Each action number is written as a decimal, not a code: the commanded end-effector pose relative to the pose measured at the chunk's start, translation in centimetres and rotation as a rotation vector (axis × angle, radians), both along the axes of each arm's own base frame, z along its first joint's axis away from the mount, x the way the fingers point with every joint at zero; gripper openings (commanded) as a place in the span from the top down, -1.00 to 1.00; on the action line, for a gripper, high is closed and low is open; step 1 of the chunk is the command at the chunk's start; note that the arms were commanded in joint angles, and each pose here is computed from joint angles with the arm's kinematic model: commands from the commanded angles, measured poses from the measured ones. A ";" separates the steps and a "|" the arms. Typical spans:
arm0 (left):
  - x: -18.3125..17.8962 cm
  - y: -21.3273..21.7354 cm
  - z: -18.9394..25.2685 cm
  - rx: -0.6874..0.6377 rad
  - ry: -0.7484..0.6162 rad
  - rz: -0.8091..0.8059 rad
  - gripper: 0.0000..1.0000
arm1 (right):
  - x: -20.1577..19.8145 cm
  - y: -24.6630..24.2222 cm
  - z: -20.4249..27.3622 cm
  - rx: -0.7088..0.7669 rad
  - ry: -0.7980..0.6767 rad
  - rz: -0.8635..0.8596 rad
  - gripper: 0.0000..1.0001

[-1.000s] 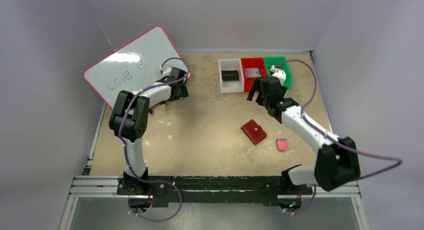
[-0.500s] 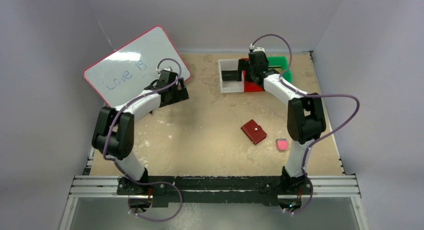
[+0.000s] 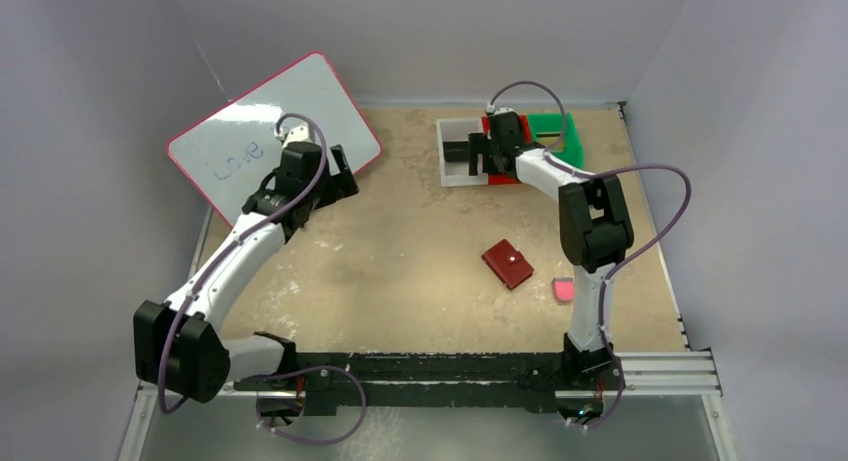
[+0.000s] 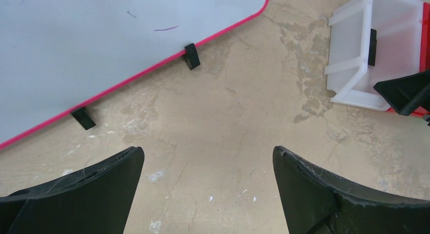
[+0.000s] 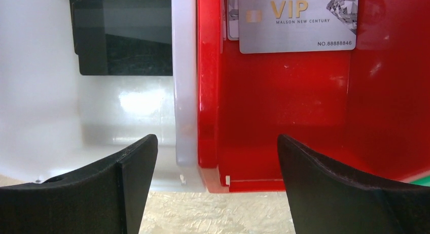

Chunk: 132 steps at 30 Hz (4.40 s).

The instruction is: Take the credit cards out of the card holder

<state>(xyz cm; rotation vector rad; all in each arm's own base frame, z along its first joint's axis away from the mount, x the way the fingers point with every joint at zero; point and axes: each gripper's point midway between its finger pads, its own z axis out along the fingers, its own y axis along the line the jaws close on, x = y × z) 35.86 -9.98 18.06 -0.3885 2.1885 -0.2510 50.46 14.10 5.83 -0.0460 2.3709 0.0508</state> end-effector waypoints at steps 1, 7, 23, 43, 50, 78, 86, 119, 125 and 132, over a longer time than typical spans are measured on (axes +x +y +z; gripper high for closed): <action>-1.5 1.9 1.4 0.070 -0.018 0.029 -0.99 | 1.4 -0.2 1.3 -0.011 -0.042 -0.020 -0.77; -2.4 3.2 1.7 0.123 -0.024 0.058 -0.99 | -0.2 1.2 1.1 0.026 -0.035 -0.048 -0.76; -2.8 3.9 0.1 0.157 0.010 0.069 -0.99 | -6.6 11.6 1.0 0.170 0.004 -0.060 -0.78; -3.4 5.0 0.9 0.160 -0.026 0.130 -0.99 | -13.4 23.3 4.3 0.263 -0.012 0.070 -0.85; -3.3 4.4 0.9 0.144 -0.032 0.107 -0.99 | -13.0 21.4 9.6 0.228 -0.122 0.085 -0.92; -3.1 -1.6 -2.1 0.023 0.059 -0.170 -0.84 | -12.7 17.1 1.6 0.191 0.007 0.052 0.03; -3.2 -1.0 -2.1 0.056 0.057 -0.161 -0.84 | -11.6 16.7 -0.7 0.155 0.024 0.003 0.09; -3.7 0.4 -3.1 0.117 0.081 -0.128 -0.85 | -8.8 15.8 9.1 0.273 -0.177 0.030 -0.16; -4.0 1.5 -2.7 0.143 0.064 -0.076 -0.90 | -12.8 10.7 11.2 0.249 -0.197 -0.063 -0.51; -4.4 2.3 -2.8 0.162 0.064 -0.044 -0.91 | -20.9 1.8 6.0 0.190 -0.102 -0.309 -0.92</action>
